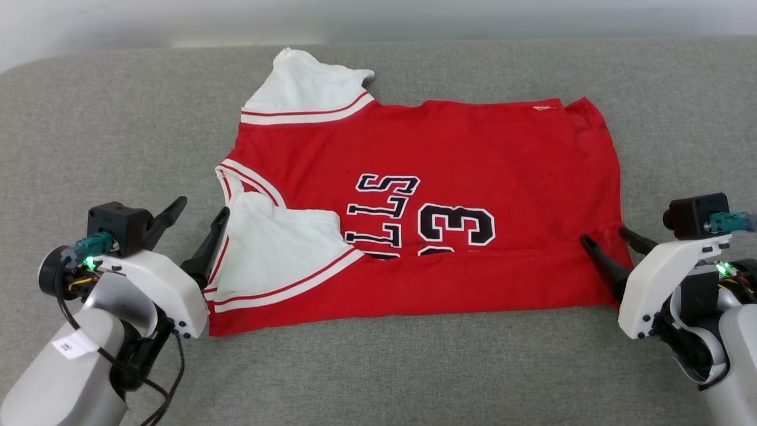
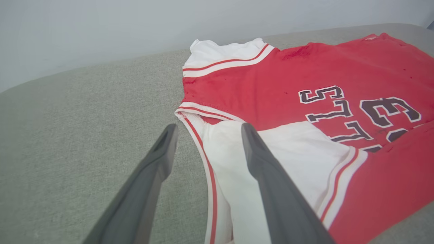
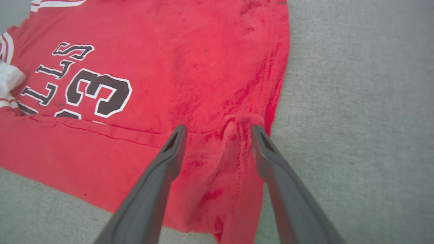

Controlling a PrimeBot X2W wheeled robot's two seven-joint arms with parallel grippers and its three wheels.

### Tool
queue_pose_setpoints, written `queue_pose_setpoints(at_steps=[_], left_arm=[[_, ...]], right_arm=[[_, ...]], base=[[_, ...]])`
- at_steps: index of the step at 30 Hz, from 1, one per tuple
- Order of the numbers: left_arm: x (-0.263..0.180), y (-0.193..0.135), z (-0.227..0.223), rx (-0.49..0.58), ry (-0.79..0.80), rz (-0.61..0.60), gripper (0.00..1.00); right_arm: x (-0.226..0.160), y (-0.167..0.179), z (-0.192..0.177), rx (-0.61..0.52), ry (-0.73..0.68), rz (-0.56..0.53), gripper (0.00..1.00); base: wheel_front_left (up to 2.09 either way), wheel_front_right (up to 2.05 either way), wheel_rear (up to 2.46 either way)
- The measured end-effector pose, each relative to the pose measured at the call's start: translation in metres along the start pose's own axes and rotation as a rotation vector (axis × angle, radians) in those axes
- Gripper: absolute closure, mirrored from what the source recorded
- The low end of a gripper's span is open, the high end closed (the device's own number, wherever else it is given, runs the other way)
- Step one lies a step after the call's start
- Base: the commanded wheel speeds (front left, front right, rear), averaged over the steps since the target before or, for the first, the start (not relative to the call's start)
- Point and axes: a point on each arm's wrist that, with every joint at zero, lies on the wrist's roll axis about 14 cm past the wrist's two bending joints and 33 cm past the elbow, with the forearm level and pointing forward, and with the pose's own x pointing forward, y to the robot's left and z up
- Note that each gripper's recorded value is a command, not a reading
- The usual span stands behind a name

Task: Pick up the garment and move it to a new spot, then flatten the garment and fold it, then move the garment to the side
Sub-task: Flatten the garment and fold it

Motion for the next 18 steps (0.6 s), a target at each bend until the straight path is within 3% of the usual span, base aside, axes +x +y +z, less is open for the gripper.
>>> queue_pose_setpoints(at_steps=[2, 4, 9, 18], left_arm=[[-0.004, 0.002, 0.005, 0.031, -0.024, 0.019, 0.0], [-0.008, -0.001, 0.014, -0.01, -0.065, 0.041, 0.0], [-0.03, -0.004, 0.013, -0.045, -0.073, 0.098, 0.0], [-0.068, -0.024, -0.018, -0.114, 0.046, 0.125, 0.0]], right_arm=[[-0.004, 0.0, 0.006, -0.086, -0.018, -0.009, 0.0], [-0.009, 0.0, 0.011, -0.16, -0.035, -0.017, 0.0], [-0.023, 0.001, 0.017, -0.241, -0.061, -0.044, 0.0], [-0.047, -0.007, -0.009, -0.183, 0.04, -0.127, 0.0]], base=[[0.0, 0.0, 0.0], [0.0, 0.0, 0.0], [0.0, 0.0, 0.0], [0.0, 0.0, 0.0]])
